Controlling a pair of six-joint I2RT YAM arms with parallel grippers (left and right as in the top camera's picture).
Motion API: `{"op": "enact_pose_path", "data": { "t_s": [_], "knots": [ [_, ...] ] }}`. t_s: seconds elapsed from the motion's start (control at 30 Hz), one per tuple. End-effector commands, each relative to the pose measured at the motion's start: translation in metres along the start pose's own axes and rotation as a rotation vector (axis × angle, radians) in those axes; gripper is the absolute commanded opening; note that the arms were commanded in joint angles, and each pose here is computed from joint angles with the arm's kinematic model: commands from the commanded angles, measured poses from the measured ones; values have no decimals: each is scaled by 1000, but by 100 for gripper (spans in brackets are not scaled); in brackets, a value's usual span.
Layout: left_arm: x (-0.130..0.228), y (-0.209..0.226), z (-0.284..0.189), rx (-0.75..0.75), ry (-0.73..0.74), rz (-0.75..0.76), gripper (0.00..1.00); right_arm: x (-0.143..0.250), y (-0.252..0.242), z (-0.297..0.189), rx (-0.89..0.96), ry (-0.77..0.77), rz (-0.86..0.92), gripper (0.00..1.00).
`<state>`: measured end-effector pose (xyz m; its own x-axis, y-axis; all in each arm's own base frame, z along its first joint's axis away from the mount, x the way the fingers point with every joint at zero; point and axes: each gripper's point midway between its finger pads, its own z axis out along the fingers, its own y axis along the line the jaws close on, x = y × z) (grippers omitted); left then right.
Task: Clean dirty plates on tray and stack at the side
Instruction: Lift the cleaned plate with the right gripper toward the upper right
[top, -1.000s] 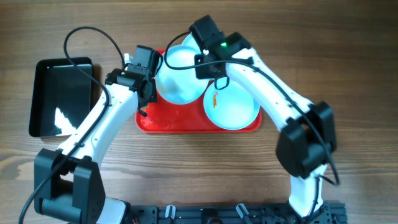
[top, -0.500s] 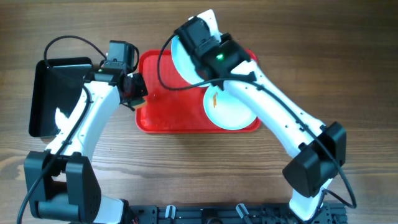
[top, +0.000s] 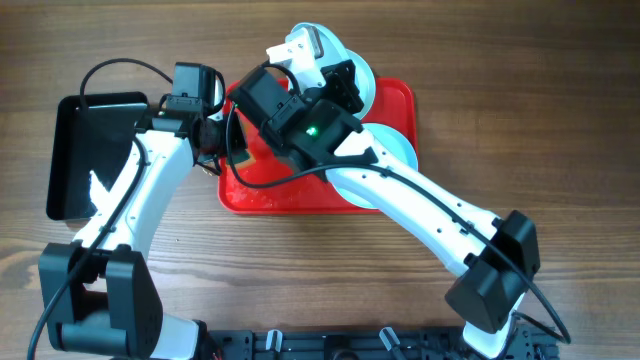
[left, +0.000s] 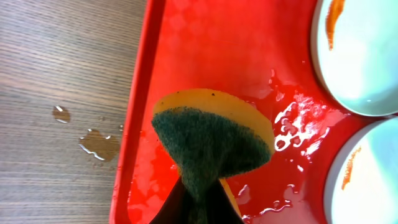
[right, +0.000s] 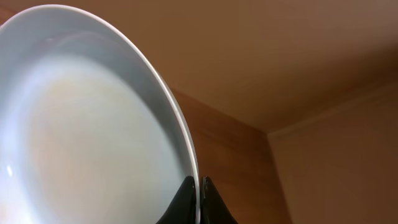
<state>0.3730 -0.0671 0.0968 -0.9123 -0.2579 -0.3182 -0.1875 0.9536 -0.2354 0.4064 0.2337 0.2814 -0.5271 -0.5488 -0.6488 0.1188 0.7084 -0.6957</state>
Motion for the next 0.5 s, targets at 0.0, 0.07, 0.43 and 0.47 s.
{"op": "enact_pose_path", "data": {
  "t_s": [0.0, 0.07, 0.43, 0.47],
  "knots": [
    [-1, -11, -3, 66, -1, -1, 4, -13, -25, -9, 88, -37, 46, 4],
    [-2, -11, -3, 66, -2, -1, 4, -12, -19, -9, 54, -33, 45, 4],
    [-1, -11, -2, 65, 0, -1, 4, 46, 64, 25, -678, 382, 335, 4],
    [-1, -11, -2, 65, 0, -1, 4, 54, 58, 37, -731, 444, 379, 4]
  ]
}}
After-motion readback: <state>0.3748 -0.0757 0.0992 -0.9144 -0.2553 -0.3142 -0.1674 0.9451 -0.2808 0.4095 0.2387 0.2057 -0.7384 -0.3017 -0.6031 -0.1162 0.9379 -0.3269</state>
